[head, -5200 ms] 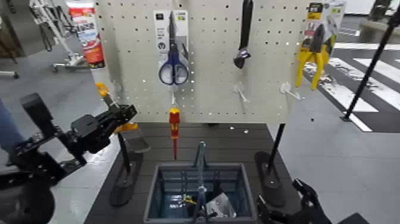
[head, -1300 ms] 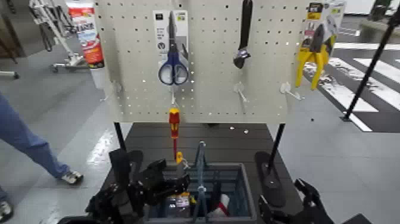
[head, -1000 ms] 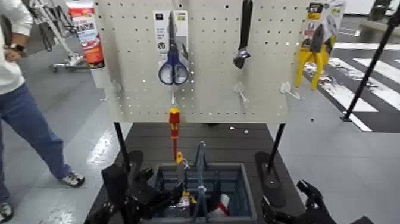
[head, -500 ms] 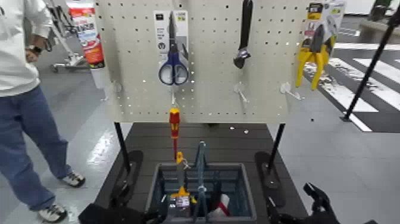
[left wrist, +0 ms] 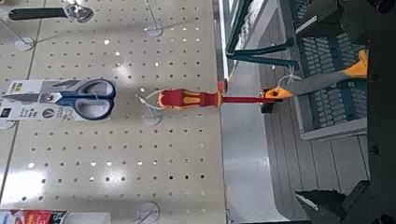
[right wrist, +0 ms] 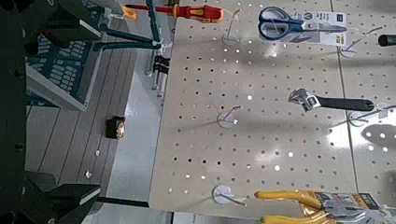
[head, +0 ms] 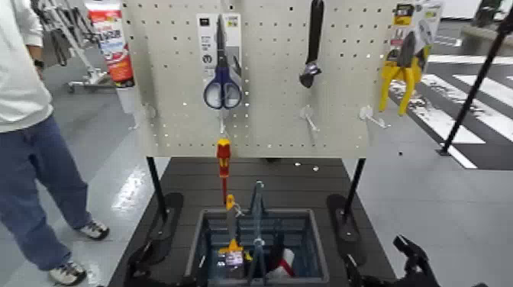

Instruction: Put the yellow paint brush into the crate.

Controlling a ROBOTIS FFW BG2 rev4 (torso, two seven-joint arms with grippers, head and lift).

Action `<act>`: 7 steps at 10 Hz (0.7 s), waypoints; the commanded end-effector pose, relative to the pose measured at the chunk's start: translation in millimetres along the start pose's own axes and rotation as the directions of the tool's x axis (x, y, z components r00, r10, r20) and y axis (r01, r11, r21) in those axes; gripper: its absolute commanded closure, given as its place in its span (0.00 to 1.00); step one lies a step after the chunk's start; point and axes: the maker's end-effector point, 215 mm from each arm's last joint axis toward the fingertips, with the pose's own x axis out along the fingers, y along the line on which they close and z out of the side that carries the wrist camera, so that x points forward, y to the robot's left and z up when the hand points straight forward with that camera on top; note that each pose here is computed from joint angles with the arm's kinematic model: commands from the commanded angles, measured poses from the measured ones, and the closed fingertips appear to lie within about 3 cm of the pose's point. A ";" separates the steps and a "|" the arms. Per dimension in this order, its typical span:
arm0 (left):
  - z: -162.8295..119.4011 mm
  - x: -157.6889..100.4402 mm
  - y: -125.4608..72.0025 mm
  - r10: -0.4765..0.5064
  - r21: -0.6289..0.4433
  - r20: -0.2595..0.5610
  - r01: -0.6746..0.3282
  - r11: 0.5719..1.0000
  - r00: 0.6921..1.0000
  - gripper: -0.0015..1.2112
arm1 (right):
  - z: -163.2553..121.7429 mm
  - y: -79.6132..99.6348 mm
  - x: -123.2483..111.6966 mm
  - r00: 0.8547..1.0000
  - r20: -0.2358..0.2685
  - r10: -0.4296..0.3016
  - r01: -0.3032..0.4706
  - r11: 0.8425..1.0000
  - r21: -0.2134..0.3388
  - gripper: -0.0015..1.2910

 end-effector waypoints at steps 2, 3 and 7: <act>-0.9 -4.3 -1.6 0.010 -0.014 0.005 -0.010 1.000 1.000 0.07 | -1.5 -1.5 -0.4 1.000 -0.005 -0.002 0.002 1.000 -0.008 0.11; -0.9 -3.3 -1.4 0.010 -0.012 0.005 -0.010 1.000 1.000 0.07 | -0.6 -1.5 0.2 1.000 -0.003 -0.001 0.001 1.000 -0.012 0.11; -0.8 -2.0 -2.9 0.007 -0.013 0.005 -0.007 1.000 1.000 0.07 | -0.4 -3.3 -1.2 0.999 0.002 -0.035 0.035 0.999 -0.017 0.11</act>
